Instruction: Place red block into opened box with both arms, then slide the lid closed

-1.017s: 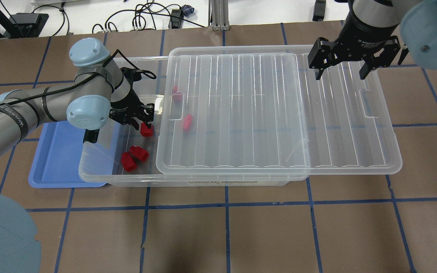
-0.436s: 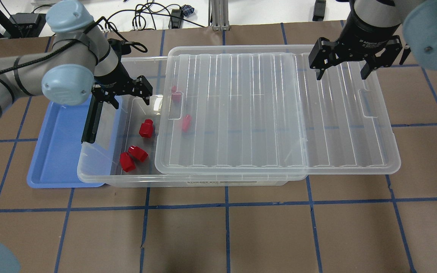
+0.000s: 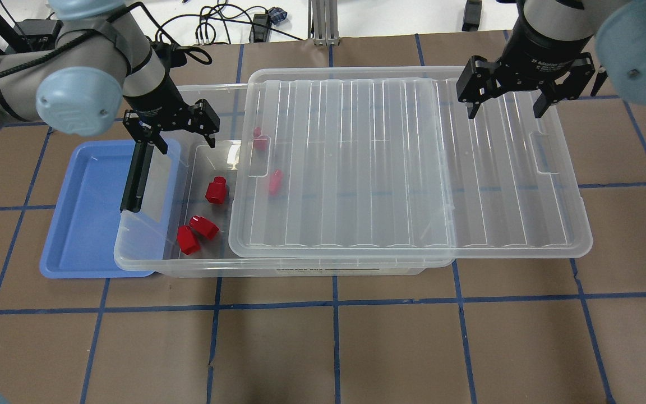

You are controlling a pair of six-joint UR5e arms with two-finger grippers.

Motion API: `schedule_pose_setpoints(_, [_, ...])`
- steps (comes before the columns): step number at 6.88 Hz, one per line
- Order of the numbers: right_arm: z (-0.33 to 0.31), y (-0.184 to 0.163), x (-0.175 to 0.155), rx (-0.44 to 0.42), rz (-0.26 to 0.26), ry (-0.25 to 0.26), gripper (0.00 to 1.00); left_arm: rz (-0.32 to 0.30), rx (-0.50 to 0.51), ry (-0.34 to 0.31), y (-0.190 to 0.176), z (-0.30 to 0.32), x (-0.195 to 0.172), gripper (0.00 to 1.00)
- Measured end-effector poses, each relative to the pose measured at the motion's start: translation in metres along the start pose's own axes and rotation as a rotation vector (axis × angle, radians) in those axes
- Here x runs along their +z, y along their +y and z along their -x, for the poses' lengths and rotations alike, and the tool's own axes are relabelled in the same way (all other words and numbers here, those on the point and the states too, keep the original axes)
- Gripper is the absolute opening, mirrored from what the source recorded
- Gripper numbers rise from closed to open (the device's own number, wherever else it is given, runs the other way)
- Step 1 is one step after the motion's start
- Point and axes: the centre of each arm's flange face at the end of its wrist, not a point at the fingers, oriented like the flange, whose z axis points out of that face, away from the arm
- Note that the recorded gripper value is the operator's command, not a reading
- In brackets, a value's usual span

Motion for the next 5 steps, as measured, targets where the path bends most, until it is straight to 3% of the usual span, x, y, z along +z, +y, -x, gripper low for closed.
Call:
schedule_pose_setpoints(3, [-0.002, -0.001, 0.000, -0.025, 0.001, 0.000, 1.00, -0.067, 0.033, -0.055, 0.047, -0.014, -0.074, 1.00])
schedule_pose_setpoints(5, [-0.002, 0.000, 0.001, -0.033, 0.002, 0.001, 1.00, -0.119, 0.048, -0.092, 0.077, -0.014, -0.098, 1.00])
